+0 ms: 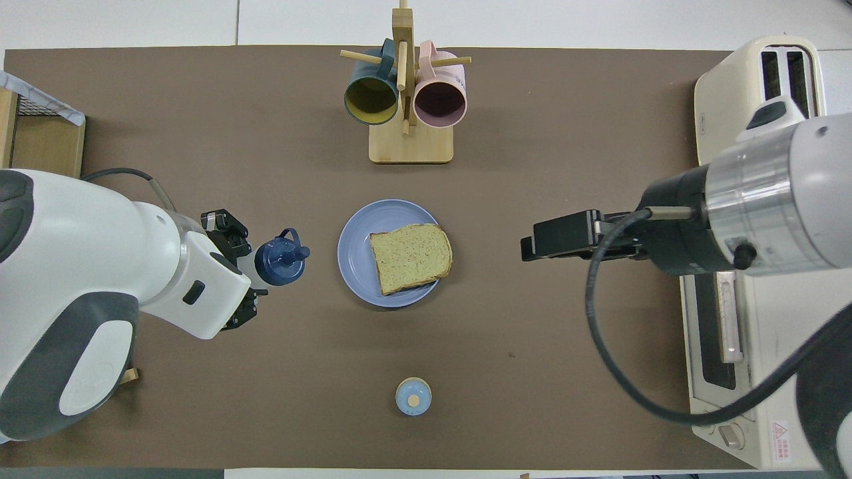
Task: Put bread on plate and add seasoning
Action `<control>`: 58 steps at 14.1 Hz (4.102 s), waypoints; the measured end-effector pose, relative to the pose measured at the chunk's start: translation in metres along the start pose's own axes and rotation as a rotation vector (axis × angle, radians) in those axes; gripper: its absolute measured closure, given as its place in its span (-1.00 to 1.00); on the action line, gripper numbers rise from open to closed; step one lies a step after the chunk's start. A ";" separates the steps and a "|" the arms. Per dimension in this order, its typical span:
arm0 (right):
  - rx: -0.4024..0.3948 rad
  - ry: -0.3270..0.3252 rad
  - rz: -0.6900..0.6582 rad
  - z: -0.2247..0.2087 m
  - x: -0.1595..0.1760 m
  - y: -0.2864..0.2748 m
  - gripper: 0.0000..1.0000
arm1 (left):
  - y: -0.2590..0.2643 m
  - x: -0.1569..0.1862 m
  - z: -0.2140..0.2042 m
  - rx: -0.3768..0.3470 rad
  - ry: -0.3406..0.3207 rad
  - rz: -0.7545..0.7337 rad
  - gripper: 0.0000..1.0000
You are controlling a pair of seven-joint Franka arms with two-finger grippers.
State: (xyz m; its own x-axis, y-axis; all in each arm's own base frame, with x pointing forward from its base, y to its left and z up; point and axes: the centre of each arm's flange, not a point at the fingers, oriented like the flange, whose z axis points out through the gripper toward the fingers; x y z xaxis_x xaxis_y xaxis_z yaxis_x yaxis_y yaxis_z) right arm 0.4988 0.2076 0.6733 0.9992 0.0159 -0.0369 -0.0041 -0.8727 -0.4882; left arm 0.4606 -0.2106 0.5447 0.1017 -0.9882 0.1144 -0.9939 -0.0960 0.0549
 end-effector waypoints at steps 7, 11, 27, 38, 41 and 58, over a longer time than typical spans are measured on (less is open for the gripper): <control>0.134 0.155 0.006 0.082 -0.036 -0.119 -0.35 | 0.010 0.014 0.000 0.001 -0.003 0.015 0.09; 0.155 0.191 0.031 0.114 -0.025 -0.127 -0.24 | 0.022 0.031 0.002 0.002 -0.010 0.045 0.09; 0.153 0.179 0.017 0.136 -0.028 -0.137 0.28 | 0.023 0.031 0.011 0.004 -0.012 0.041 0.09; 0.141 0.171 0.026 0.142 -0.026 -0.131 0.73 | 0.021 0.029 0.010 0.012 -0.010 0.017 0.09; 0.141 0.172 0.026 0.142 -0.026 -0.131 0.86 | 0.021 0.029 0.011 0.012 -0.011 0.015 0.09; 0.012 0.167 0.131 0.096 0.017 -0.050 -0.52 | 0.022 0.029 0.010 0.028 -0.017 0.017 0.09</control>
State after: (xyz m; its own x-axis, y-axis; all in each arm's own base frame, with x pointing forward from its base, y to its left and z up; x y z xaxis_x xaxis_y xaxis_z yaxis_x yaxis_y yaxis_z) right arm 0.5126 0.2984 0.6128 0.9828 -0.1792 0.0444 -0.1335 -0.8560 -0.4994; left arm 0.4410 -0.2428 0.5389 0.0846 -0.9916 0.0983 -0.9963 -0.0824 0.0257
